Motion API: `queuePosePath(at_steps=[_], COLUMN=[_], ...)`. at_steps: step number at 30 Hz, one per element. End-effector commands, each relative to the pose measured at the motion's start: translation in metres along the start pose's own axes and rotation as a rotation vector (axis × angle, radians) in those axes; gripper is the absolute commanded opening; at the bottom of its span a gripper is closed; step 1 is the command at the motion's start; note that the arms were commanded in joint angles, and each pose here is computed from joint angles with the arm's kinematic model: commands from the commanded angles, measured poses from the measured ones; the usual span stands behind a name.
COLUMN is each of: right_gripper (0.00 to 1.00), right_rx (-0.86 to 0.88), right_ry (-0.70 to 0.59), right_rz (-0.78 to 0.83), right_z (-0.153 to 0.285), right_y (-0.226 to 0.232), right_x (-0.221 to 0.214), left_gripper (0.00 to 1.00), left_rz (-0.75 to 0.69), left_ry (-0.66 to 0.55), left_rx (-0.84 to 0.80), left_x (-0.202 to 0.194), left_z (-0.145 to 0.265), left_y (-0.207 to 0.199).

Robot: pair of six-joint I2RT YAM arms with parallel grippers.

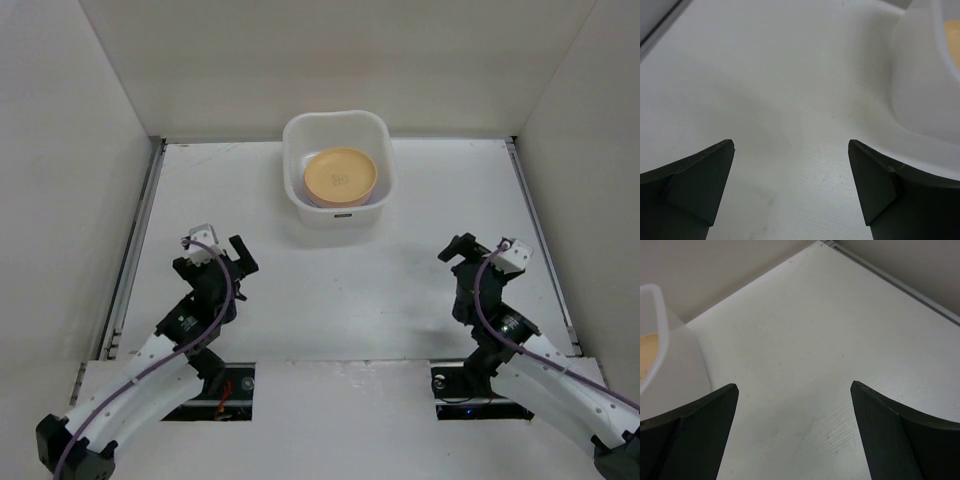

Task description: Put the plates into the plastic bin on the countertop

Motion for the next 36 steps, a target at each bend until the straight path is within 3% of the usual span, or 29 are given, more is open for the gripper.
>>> queuePosePath(at_steps=[1, 7, 36], right_gripper=[1.00, 1.00, 1.00], right_rx=[-0.021, -0.038, -0.028], right_ry=[-0.071, -0.040, -0.002], right_rz=[-0.079, -0.009, 0.023], right_z=[0.000, -0.006, -0.008], right_y=[0.003, 0.007, 0.010], right_x=[0.016, -0.001, -0.014], left_gripper=[1.00, 1.00, 1.00], left_rz=[-0.029, 0.002, -0.062], left_ry=[-0.097, -0.161, -0.115], left_rx=[0.104, 0.161, 0.114], left_x=[0.008, 0.015, 0.012], left_z=[0.010, 0.018, 0.009], left_y=[0.025, 0.037, 0.015])
Point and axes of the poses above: each gripper's point midway between its finger pads, its own z axis back along the fingers, its own y axis along the line the jaws close on, x = y × z, the point moved 1 cm from there along z, back along the fingers, and after that the axes turned 12 degrees about -z, right-handed, at the moved point
